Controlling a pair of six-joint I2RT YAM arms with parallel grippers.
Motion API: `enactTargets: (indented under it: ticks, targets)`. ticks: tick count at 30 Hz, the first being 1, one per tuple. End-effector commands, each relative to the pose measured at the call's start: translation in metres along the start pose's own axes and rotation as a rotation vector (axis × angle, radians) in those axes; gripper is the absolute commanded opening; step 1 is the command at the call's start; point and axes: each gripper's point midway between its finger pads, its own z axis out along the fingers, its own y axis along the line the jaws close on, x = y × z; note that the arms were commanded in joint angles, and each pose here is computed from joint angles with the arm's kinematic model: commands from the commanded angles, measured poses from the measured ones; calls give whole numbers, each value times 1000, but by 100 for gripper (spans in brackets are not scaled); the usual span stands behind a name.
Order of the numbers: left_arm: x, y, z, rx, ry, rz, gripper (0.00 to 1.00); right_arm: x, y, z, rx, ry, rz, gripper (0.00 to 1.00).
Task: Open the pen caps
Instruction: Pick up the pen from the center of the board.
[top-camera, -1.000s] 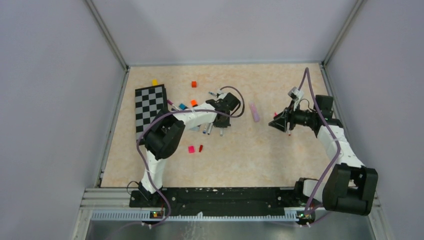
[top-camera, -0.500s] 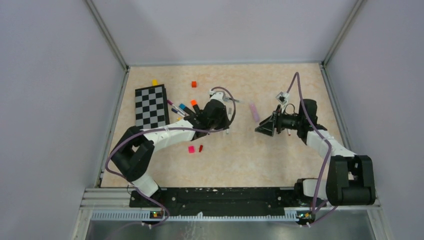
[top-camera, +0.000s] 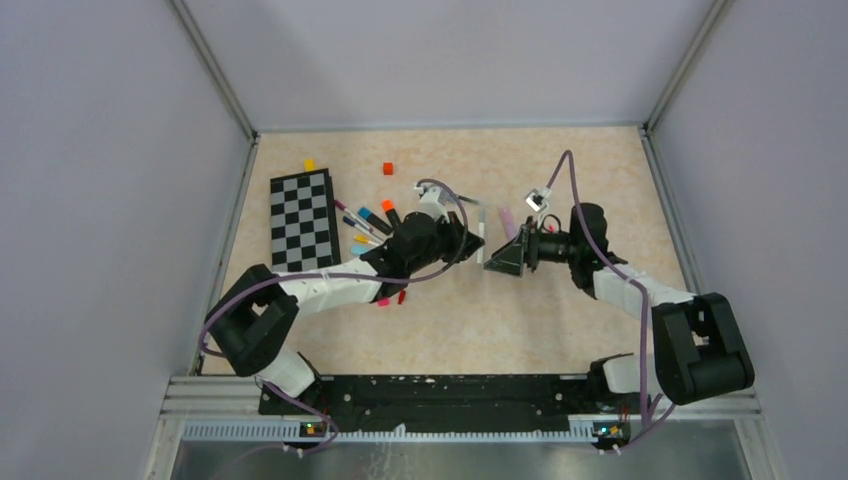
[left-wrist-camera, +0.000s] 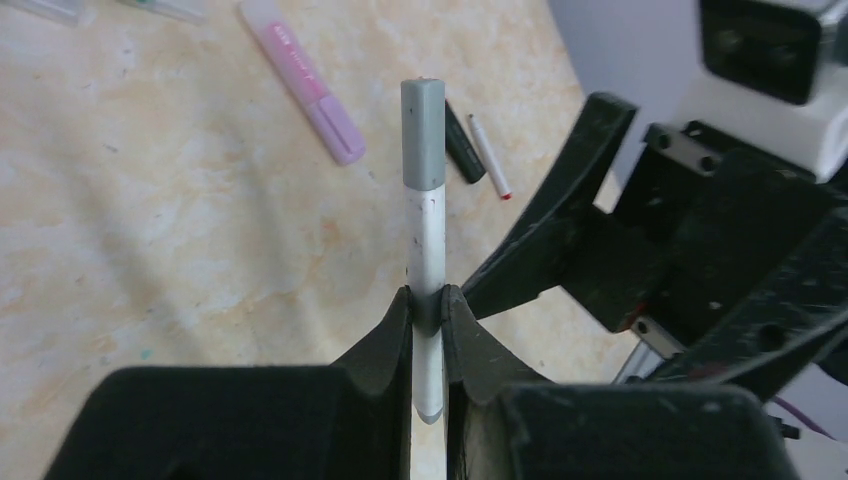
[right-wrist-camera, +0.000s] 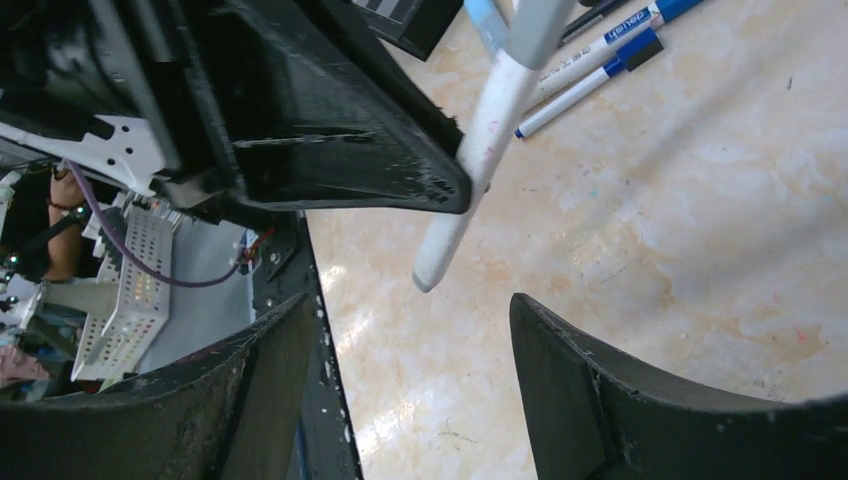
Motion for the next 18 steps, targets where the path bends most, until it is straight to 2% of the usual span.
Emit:
enactTargets:
  ticks: [1,8,14,16,18]
  targets:
    - [-25,-44,-10,147,-104,-46,0,-14,-4,11,42,-23,-8,69]
    - [-19,-58,-8,184,-107,-64,0,-18,-8,16,76,-34,-8,58]
    - [-12,-65,-6,196,-97,-63,0,-22,-3,16,59,-42,-15,39]
    - [-10,-65,-5,198,-94,-61,0,-24,-2,16,50,-40,-24,30]
    - [-10,-66,-5,200,-95,-59,0,-25,1,16,37,-35,-40,14]
